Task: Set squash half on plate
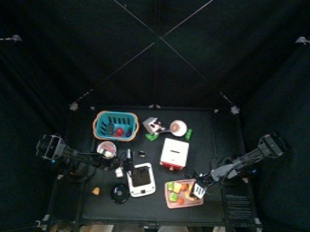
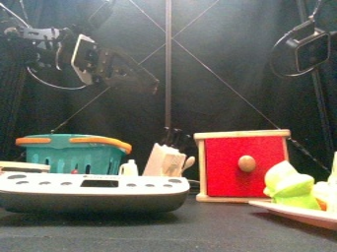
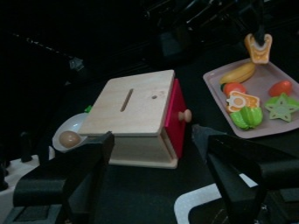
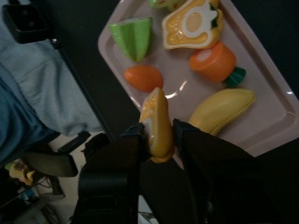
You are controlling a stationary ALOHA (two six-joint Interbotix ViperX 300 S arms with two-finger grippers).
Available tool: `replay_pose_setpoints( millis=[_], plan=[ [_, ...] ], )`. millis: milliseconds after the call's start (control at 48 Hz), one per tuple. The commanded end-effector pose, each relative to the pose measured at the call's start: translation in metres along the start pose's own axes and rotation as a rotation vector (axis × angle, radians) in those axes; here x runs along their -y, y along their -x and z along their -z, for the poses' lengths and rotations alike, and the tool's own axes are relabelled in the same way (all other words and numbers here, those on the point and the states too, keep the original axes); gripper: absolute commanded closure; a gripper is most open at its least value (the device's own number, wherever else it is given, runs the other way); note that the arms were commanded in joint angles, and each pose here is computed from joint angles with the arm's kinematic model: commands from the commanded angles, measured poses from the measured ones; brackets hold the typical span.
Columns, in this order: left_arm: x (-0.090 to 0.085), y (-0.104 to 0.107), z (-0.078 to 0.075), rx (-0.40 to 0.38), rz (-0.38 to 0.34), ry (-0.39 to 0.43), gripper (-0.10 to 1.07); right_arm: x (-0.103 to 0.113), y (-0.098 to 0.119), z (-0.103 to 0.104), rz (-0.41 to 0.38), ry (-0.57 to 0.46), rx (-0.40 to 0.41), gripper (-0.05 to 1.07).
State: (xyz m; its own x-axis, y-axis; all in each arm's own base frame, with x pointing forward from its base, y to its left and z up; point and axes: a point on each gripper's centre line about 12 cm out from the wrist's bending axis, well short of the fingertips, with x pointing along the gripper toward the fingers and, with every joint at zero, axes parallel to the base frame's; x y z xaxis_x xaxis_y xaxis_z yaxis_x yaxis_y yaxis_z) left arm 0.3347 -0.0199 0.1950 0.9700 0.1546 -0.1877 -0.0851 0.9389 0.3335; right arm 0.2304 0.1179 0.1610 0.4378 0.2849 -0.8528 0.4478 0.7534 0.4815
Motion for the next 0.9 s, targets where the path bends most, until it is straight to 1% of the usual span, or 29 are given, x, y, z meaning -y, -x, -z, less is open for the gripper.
replay_pose_setpoints(
  millis=[0, 146, 229, 375, 521, 875],
  plan=[
    [0.001, 0.003, -0.005, 0.012, -0.001, 0.015, -0.06, -0.010, -0.001, -0.007, -0.008, 0.018, 0.015, 0.39],
    [0.005, 0.007, 0.002, -0.015, -0.002, 0.044, -0.06, -0.012, -0.007, -0.011, 0.013, 0.028, 0.013, 0.35],
    [0.005, 0.008, 0.004, -0.028, -0.007, 0.055, -0.06, -0.012, -0.008, -0.015, 0.018, 0.026, 0.019, 0.30],
    [0.005, 0.009, 0.007, -0.040, -0.013, 0.064, -0.06, -0.010, -0.011, -0.014, 0.034, 0.032, 0.011, 0.20],
    [0.006, 0.010, 0.006, -0.034, -0.006, 0.061, -0.06, -0.010, -0.010, -0.015, 0.033, 0.042, 0.018, 0.12],
    [0.007, 0.012, 0.008, -0.040, -0.004, 0.059, -0.06, -0.003, -0.008, -0.021, 0.081, 0.056, 0.018, 0.11]
  ],
)
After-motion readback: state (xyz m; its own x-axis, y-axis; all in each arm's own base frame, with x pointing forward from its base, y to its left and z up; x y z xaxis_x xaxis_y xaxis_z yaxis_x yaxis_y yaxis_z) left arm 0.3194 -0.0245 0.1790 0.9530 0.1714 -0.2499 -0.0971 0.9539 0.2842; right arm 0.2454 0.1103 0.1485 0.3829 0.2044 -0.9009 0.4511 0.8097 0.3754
